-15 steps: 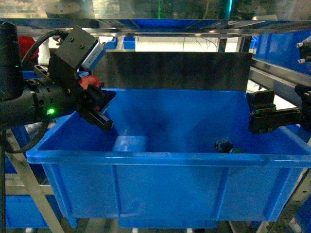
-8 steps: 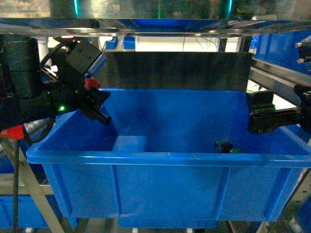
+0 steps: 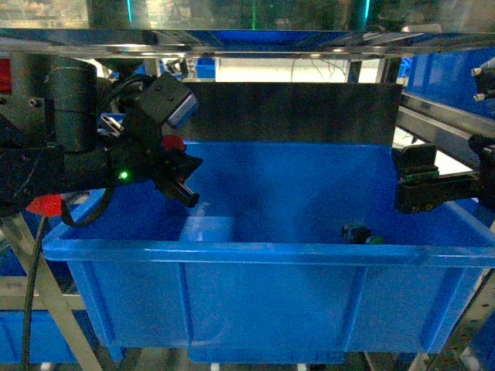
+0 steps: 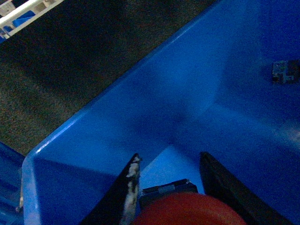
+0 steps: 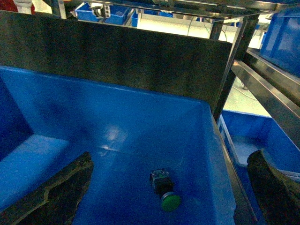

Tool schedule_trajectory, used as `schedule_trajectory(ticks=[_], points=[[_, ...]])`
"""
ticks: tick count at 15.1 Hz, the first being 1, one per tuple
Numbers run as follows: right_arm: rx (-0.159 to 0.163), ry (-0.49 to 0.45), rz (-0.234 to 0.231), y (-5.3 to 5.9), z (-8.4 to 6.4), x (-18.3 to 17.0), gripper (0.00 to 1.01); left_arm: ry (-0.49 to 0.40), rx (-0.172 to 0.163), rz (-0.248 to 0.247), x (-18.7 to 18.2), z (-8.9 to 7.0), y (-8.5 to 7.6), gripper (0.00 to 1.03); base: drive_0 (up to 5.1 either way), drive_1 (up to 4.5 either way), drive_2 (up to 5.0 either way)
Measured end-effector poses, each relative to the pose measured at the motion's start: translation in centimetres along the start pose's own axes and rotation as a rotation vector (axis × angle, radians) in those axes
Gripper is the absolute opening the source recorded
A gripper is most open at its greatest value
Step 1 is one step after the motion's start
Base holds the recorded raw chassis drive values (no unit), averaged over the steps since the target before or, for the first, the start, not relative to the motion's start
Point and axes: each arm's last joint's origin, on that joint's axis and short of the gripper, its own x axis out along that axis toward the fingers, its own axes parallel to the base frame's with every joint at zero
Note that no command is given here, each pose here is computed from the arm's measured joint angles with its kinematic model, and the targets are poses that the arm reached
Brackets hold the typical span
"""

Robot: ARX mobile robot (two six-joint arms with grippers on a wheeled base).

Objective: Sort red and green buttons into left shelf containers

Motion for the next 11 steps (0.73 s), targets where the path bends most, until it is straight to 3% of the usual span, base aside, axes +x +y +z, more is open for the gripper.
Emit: schedule_trajectory(ticks=[5,10,11], points=[[0.000,0.000,0.000,0.00,0.00,0.00,0.98,-0.003,0.003,-0.006,0.01,0.03,-0.04,0.96,0.0,0.00,0.0],[0.000,0.000,0.000,0.00,0.00,0.00,0.98,-0.003,0.004,-0.006,0.01,0.03,-0.04,0.98,0.0,0.00,0.0],[0.013,-0.071,-0.078,-0.16,0.19,-0.35,0.90,-0.078,-0.004,0.154,-0.13,0.31,-0.26,0.92,0.0,0.00,0.0]])
